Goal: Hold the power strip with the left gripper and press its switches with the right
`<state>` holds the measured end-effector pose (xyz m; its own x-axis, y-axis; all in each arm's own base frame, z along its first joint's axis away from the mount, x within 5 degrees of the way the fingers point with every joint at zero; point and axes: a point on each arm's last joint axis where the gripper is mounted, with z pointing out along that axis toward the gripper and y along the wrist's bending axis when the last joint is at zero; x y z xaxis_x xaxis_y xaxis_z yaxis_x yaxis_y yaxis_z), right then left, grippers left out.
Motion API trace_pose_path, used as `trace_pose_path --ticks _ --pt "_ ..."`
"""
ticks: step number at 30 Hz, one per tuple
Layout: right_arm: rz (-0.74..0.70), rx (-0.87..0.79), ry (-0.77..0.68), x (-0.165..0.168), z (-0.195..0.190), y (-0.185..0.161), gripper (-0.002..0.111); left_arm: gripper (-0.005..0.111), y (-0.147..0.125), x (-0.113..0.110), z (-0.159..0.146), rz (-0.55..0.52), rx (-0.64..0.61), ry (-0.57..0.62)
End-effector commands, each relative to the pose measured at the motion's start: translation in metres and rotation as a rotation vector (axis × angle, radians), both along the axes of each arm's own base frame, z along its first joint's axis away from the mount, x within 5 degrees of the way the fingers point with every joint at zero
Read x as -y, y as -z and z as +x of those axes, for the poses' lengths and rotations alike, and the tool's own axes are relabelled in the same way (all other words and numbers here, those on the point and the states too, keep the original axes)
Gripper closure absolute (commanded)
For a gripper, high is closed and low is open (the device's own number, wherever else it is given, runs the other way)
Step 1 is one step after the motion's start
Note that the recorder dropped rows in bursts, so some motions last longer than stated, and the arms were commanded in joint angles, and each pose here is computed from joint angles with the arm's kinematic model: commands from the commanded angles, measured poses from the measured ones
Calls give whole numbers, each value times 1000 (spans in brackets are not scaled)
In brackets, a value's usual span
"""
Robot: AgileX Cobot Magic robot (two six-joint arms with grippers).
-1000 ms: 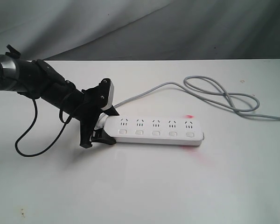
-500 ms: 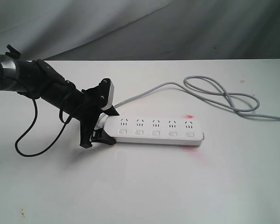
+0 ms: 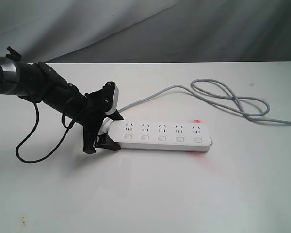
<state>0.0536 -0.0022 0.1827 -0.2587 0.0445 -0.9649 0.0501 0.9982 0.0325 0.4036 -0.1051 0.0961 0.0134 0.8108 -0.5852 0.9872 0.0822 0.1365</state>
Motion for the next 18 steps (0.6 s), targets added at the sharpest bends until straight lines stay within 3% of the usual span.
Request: trace_pose_path --ticks 1,3,5,7,9,10,12,15,18 --pt "-3 14 10 1 0 0 108 107 -1 3 0 -5 6 1" --pt "-3 14 10 1 0 0 108 106 -1 3 0 -6 5 2" --pt "-3 14 10 1 0 0 108 99 0 1 -1 21 8 29" --pt "-3 14 10 1 0 0 108 78 1 0 -2 45 9 58" --pt "-3 14 10 1 0 0 108 48 1 0 -2 43 8 55" --pt "-3 14 10 1 0 0 108 27 1 0 -2 40 4 48" --pt "-3 14 10 1 0 0 108 7 1 0 -1 34 0 23" --pt "-3 14 10 1 0 0 108 3 0 0 -1 31 -21 -8" --pt "-3 14 10 1 0 0 108 4 -24 0 0 7 -18 -87"
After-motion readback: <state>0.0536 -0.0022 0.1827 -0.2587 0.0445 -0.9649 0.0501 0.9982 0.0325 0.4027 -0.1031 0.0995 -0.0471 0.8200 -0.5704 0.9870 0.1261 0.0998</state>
